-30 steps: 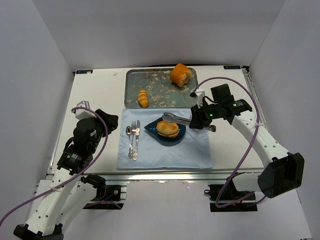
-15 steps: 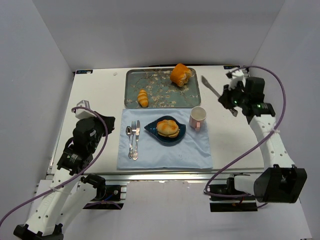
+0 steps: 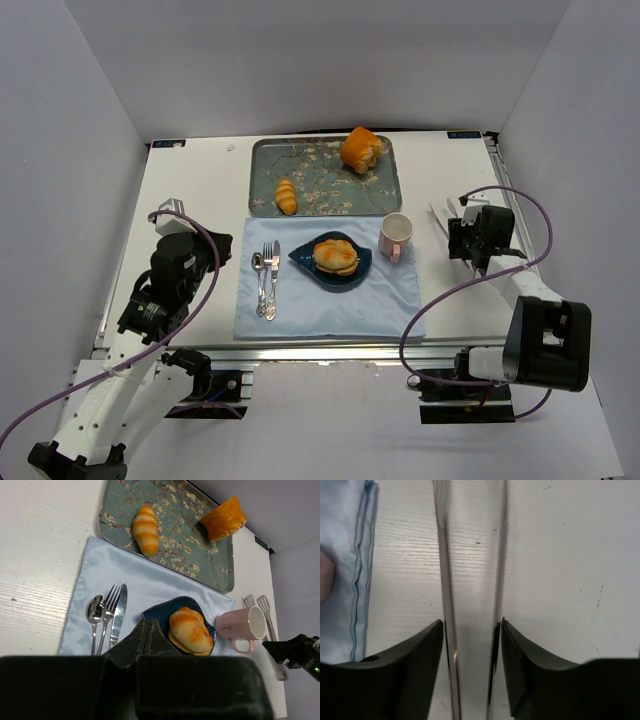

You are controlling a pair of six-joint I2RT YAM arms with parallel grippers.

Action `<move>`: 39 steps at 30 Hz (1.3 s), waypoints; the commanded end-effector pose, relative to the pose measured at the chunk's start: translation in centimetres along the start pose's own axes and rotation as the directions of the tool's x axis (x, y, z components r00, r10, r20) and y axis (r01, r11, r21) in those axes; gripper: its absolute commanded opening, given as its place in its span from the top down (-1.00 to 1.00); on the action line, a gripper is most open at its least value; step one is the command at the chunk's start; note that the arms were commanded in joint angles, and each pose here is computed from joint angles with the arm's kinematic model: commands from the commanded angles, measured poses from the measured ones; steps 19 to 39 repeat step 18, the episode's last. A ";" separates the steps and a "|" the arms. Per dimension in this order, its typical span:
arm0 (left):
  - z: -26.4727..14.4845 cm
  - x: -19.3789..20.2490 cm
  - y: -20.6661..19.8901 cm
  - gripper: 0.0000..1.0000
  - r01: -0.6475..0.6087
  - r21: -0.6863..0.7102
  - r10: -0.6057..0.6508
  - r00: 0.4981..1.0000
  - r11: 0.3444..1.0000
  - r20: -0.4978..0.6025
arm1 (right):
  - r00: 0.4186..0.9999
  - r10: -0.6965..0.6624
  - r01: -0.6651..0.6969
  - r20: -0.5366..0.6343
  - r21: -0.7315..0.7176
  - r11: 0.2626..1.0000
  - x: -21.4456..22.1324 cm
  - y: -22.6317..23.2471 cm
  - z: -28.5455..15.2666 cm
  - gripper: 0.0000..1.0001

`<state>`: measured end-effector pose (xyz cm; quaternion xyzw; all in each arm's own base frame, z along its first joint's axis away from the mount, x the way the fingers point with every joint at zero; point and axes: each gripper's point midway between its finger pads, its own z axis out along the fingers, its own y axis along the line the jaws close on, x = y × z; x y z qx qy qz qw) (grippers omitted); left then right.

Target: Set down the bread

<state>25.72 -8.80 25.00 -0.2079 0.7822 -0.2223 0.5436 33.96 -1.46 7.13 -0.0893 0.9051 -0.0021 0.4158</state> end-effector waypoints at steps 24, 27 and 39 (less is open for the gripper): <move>-1.0 -1.1 -0.1 -0.30 0.014 0.006 -0.015 0.999 1.000 0.037 | 0.987 -0.039 0.026 0.158 0.084 0.996 -12.3 -3.8 -5.4 -0.80; -1.0 -1.1 -0.1 -0.30 0.014 0.006 -0.015 0.999 1.000 0.037 | 0.987 -0.039 0.026 0.158 0.084 0.996 -12.3 -3.8 -5.4 -0.80; -1.0 -1.1 -0.1 -0.30 0.014 0.006 -0.015 0.999 1.000 0.037 | 0.987 -0.039 0.026 0.158 0.084 0.996 -12.3 -3.8 -5.4 -0.80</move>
